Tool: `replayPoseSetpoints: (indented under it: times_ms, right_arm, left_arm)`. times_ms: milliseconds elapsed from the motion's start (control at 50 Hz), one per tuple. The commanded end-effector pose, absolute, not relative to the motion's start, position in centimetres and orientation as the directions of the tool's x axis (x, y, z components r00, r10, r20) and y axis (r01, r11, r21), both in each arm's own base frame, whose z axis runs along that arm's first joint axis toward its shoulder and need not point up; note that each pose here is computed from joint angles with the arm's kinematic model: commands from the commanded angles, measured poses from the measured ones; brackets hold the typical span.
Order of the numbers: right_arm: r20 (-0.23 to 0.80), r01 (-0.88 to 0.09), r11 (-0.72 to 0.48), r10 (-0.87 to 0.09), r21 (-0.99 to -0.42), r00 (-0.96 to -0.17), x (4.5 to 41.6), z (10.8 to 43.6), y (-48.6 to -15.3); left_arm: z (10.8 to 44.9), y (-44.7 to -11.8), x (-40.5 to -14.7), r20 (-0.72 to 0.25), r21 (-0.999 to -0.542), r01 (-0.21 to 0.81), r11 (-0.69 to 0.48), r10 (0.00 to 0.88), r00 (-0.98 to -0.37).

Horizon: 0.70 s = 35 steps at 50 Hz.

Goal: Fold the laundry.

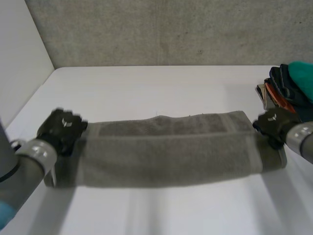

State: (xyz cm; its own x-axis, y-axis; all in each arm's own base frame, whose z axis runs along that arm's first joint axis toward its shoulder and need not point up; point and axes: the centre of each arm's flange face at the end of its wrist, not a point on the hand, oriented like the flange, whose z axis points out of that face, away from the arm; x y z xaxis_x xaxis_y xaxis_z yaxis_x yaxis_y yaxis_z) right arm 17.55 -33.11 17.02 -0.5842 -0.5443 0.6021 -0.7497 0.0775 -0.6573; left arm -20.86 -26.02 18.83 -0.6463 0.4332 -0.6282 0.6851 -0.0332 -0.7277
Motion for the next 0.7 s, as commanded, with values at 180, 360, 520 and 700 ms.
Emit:
replayPoseSetpoints:
  times_ms: [180,360,520,700]
  right_arm:
    - [0.689,-0.697,-0.143,-0.38,-0.703,-0.617,22.2,15.1,-40.9]
    - [0.715,-0.715,-0.138,-0.318,-0.685,-0.623,23.5,12.7,-43.6]
    - [0.633,-0.639,-0.078,-0.275,-0.765,-0.724,22.5,17.1,-41.1]
    - [0.452,-0.536,0.018,-0.514,-0.844,-0.729,19.8,20.0,-35.5]
  left_arm:
    - [15.7,-34.7,-24.1,-0.669,-0.718,0.694,-0.046,0.319,-0.671]
    - [14.8,-36.6,-26.6,-0.658,-0.736,0.67,-0.094,0.332,-0.676]
    - [17.9,-34.9,-28.5,-0.627,-0.774,0.612,-0.165,0.34,-0.701]
    - [21.0,-29.8,-26.8,-0.478,-0.874,0.47,-0.12,0.375,-0.794]
